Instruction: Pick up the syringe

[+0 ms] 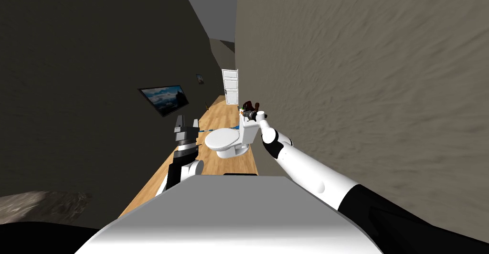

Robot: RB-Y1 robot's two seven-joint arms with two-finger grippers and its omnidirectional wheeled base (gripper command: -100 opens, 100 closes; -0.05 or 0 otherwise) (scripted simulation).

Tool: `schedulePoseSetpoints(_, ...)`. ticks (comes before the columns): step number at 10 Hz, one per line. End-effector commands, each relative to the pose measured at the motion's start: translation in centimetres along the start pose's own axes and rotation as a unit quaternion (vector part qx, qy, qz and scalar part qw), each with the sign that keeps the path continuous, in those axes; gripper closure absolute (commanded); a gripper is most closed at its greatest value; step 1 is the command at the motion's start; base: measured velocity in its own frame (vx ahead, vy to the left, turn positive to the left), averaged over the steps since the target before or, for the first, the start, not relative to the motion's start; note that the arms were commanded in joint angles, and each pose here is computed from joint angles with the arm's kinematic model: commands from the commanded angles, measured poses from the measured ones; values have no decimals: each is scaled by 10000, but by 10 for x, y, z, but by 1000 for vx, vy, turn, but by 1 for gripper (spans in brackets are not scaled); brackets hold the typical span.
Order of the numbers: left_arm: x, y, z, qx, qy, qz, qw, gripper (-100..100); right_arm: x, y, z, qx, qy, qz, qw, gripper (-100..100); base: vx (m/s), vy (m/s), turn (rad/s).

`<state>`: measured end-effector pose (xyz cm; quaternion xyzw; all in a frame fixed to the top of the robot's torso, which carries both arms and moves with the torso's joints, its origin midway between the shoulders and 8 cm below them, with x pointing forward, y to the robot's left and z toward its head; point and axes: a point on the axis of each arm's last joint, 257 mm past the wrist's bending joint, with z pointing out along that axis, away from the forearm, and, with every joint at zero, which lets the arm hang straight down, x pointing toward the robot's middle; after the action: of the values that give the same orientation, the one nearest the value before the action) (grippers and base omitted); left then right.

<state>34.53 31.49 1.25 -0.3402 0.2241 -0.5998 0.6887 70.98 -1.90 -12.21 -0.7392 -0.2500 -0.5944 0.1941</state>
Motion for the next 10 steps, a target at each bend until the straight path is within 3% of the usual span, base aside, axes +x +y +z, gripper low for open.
schedulePoseSetpoints(1, 0, 0, 0, 0, 0, 0, 10000, 0, -2, 15, -5, -165, -26, 36, 9999, 100, -15, -44, 195)
schedulePoseSetpoints(2, 0, 0, 0, 1, 1, 0, 10000, 0, 5, 20, -7, -219, 37, -5, 9998, 100, -30, -63, 114)
schedulePoseSetpoints(3, 0, 0, 0, 0, 0, 0, 10000, 0, -2, 15, -5, -165, -26, 36, 9999, 100, -15, -26, -20)
schedulePoseSetpoints(5, 0, 0, 0, 0, 0, 0, 10000, 0, -6, 48, -18, -529, -32, 91, 9986, 100, -34, -46, 213)
schedulePoseSetpoints(6, 0, 0, 0, 1, 1, -1, 10000, 0, -27, 34, -13, -375, -243, 53, 9990, 100, -21, -63, 102)
schedulePoseSetpoints(7, 0, 0, 0, 0, 0, 1, 10000, 0, -24, 34, -12, -377, -237, -5, 9990, 100, -4, -23, -28)
schedulePoseSetpoints(8, 0, 0, 0, 0, 0, 0, 10000, 0, -8, 43, -16, -481, -83, 76, 9988, 100, -11, 3, -27)
schedulePoseSetpoints(10, 0, 0, 0, 0, 0, 0, 10000, 0, -8, 56, -22, -638, -77, 76, 9979, 100, -15, -6, 79)
